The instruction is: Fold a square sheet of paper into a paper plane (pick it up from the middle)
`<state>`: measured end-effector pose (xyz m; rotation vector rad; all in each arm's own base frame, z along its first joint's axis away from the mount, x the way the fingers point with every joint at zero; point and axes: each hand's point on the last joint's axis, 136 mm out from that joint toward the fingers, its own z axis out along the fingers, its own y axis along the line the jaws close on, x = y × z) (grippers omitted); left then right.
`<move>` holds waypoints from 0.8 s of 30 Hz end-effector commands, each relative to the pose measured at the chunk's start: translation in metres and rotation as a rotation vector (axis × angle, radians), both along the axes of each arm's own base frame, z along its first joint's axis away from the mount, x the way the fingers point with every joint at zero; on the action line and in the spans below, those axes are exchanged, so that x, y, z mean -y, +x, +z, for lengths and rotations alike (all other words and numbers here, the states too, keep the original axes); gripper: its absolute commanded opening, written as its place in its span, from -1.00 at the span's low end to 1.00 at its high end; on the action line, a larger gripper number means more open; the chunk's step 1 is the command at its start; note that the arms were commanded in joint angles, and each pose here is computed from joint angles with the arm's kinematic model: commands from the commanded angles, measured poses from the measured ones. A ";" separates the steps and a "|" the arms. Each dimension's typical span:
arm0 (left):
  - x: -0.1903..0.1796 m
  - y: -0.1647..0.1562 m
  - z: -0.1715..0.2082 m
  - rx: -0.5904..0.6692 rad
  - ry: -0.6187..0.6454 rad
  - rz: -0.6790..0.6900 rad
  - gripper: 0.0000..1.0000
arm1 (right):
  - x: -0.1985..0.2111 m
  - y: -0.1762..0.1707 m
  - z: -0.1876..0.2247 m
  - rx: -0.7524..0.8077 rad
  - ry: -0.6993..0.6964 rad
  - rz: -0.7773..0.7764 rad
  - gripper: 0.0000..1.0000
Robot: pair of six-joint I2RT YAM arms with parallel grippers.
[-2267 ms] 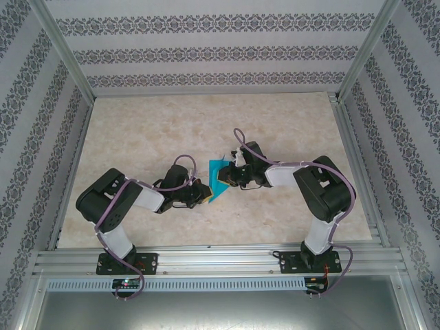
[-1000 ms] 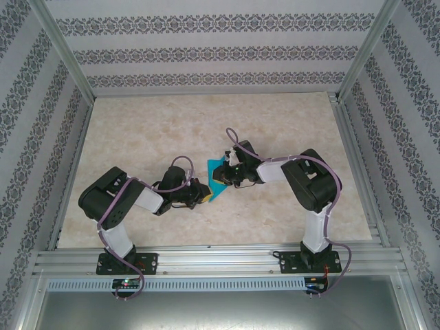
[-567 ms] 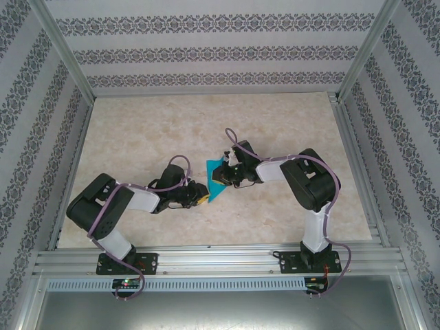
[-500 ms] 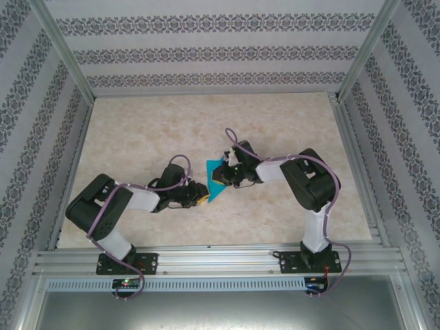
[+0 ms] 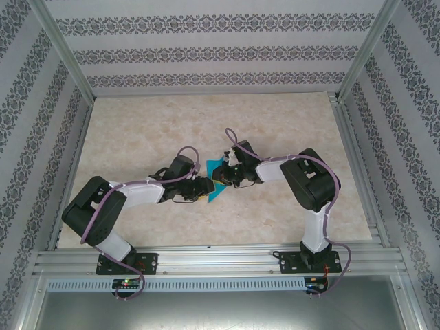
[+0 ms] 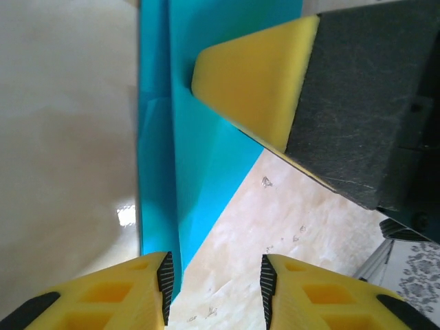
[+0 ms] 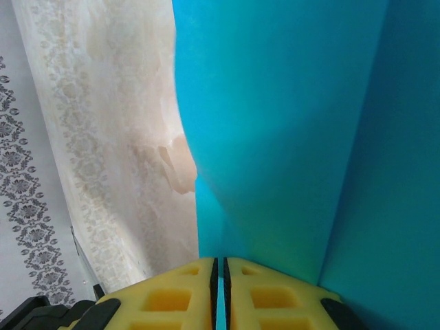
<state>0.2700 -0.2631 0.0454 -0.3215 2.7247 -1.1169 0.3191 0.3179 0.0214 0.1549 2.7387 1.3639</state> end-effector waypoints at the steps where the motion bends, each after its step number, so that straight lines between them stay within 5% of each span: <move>1: -0.018 -0.015 -0.025 -0.048 0.167 -0.036 -0.17 | 0.006 -0.007 -0.017 -0.033 -0.053 -0.001 -0.71; 5: -0.026 -0.018 -0.029 -0.041 0.261 -0.054 -0.17 | 0.005 -0.007 -0.015 -0.031 -0.051 0.001 -0.71; 13: -0.005 -0.016 -0.026 -0.023 0.201 -0.123 -0.12 | 0.005 -0.008 -0.016 -0.035 -0.053 0.004 -0.69; 19: -0.019 -0.019 -0.039 -0.059 0.307 -0.126 -0.30 | 0.005 -0.008 -0.015 -0.034 -0.053 0.004 -0.69; 24: -0.010 -0.020 -0.035 -0.054 0.300 -0.177 -0.23 | 0.007 -0.010 -0.018 -0.040 -0.060 0.005 -0.69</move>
